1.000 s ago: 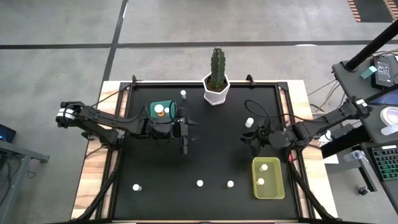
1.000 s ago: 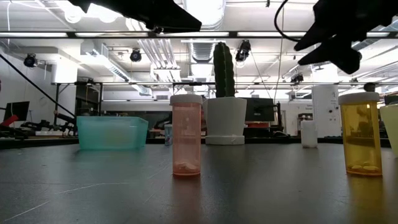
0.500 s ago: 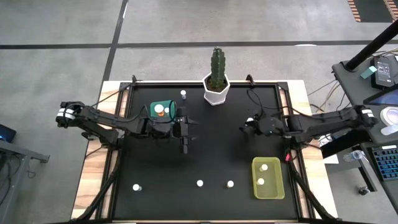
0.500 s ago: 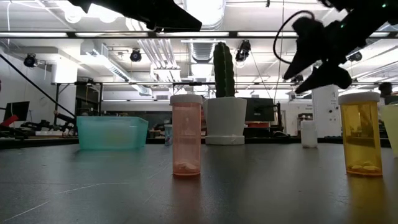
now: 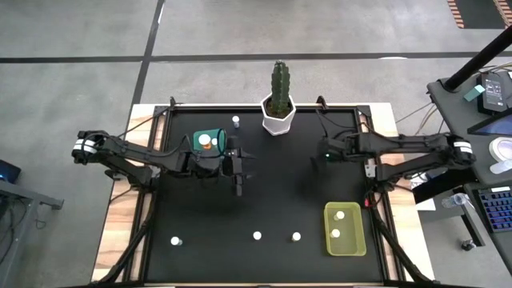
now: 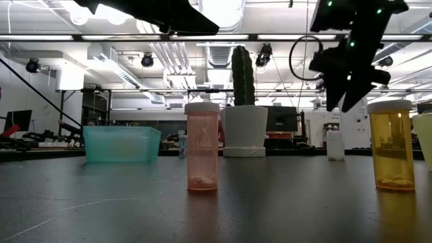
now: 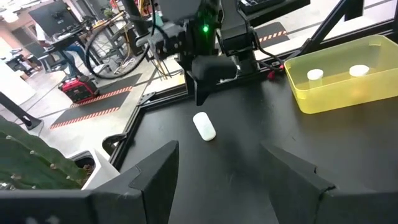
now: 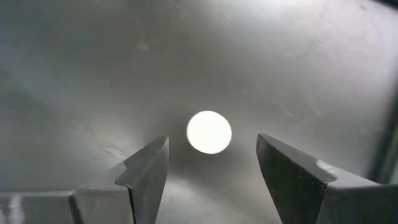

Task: Pick and place medicine bottles into bin by pill shape (circle, oval)
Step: Put the white capsule bottle into the blue bin

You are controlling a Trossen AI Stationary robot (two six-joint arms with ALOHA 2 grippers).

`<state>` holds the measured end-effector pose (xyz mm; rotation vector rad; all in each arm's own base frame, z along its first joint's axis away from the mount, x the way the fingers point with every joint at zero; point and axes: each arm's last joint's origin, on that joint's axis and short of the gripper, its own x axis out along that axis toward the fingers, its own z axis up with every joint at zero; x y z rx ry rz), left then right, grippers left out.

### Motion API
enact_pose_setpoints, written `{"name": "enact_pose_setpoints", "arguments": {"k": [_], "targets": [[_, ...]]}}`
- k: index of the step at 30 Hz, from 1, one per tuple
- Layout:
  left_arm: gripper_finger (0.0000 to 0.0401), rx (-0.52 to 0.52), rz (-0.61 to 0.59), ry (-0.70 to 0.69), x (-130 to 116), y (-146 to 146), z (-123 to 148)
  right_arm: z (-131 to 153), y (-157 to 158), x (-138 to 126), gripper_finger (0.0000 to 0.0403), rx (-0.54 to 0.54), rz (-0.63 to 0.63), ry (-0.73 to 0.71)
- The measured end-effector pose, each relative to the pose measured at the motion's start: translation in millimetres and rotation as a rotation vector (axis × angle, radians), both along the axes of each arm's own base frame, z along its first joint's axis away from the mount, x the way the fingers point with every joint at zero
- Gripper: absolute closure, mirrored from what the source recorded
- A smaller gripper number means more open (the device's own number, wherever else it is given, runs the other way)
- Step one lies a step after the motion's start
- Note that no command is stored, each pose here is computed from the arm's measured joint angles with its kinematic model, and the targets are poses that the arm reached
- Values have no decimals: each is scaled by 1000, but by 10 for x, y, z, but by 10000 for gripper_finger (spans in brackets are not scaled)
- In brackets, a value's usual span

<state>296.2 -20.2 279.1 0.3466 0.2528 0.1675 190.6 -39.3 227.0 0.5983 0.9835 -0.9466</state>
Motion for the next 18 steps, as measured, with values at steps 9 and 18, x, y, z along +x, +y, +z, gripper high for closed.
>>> {"name": "enact_pose_setpoints", "arguments": {"k": [9,18], "targets": [[200,0,0,0,-1,0,1,-202,-32,110,170,42,-9,123],[200,0,0,0,-1,0,0,-325,-68,237,170,33,10,128]]}}
